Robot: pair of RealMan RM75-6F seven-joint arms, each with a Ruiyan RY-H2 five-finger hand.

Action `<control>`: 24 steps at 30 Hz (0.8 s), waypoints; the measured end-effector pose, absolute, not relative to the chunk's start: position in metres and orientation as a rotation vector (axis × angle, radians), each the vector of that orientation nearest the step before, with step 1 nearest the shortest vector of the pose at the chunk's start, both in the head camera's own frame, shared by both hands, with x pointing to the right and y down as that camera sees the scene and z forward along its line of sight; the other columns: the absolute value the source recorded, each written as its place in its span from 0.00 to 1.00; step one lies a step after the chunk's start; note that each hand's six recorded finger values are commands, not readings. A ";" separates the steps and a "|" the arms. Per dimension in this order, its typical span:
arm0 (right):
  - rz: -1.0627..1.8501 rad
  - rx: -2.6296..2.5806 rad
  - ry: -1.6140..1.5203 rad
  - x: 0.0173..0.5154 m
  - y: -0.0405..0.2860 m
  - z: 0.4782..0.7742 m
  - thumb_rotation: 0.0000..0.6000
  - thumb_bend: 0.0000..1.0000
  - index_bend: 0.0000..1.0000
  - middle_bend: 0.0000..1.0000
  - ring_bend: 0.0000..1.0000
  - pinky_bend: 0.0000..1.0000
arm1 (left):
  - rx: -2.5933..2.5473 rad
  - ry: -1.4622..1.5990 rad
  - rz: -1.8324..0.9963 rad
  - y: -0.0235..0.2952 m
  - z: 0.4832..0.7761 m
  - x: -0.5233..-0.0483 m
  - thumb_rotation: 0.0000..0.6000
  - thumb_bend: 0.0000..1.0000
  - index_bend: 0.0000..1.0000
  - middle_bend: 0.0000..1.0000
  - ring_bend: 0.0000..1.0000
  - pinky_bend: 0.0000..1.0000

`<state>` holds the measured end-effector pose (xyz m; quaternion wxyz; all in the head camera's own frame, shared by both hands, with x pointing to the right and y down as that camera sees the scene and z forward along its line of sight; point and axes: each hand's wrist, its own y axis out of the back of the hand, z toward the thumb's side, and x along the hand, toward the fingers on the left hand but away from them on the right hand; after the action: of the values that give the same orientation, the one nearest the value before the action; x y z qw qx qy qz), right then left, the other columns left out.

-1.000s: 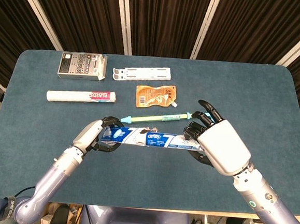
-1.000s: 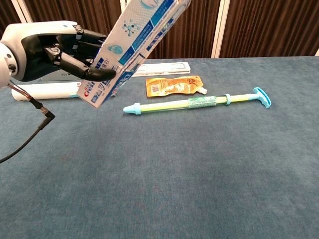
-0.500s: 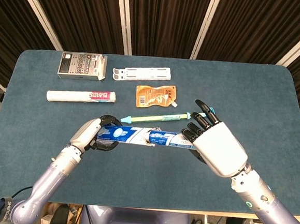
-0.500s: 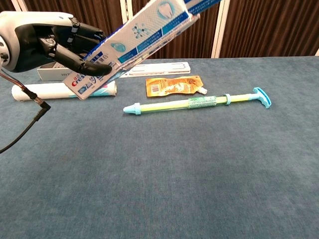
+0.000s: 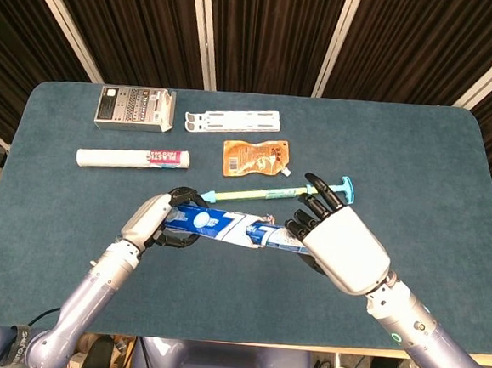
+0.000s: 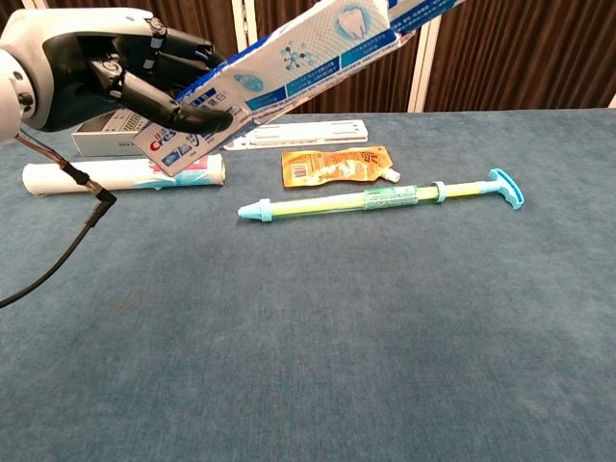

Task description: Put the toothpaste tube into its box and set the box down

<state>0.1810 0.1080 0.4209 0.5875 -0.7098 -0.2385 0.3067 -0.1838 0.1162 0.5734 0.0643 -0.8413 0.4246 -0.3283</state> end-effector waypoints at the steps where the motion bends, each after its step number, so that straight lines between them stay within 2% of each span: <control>1: 0.713 -1.659 -0.559 0.181 0.108 0.421 1.00 0.52 0.69 0.65 0.31 0.12 | -2.541 1.288 -0.986 0.116 0.574 -0.184 1.00 0.36 0.37 0.35 0.17 0.24; 13: 0.655 -1.700 -0.581 0.160 0.107 0.420 1.00 0.52 0.69 0.65 0.31 0.12 | -2.638 1.423 -0.779 0.131 0.585 -0.159 1.00 0.36 0.39 0.37 0.18 0.26; 24: 0.667 -1.683 -0.537 0.150 0.106 0.424 1.00 0.52 0.69 0.65 0.31 0.12 | -2.706 1.459 -0.724 0.144 0.597 -0.141 1.00 0.36 0.40 0.39 0.20 0.30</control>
<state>0.1496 0.1058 0.4239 0.5863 -0.7220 -0.2302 0.2862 -0.1414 0.1443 0.5968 -0.0084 -0.8567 0.4620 -0.2292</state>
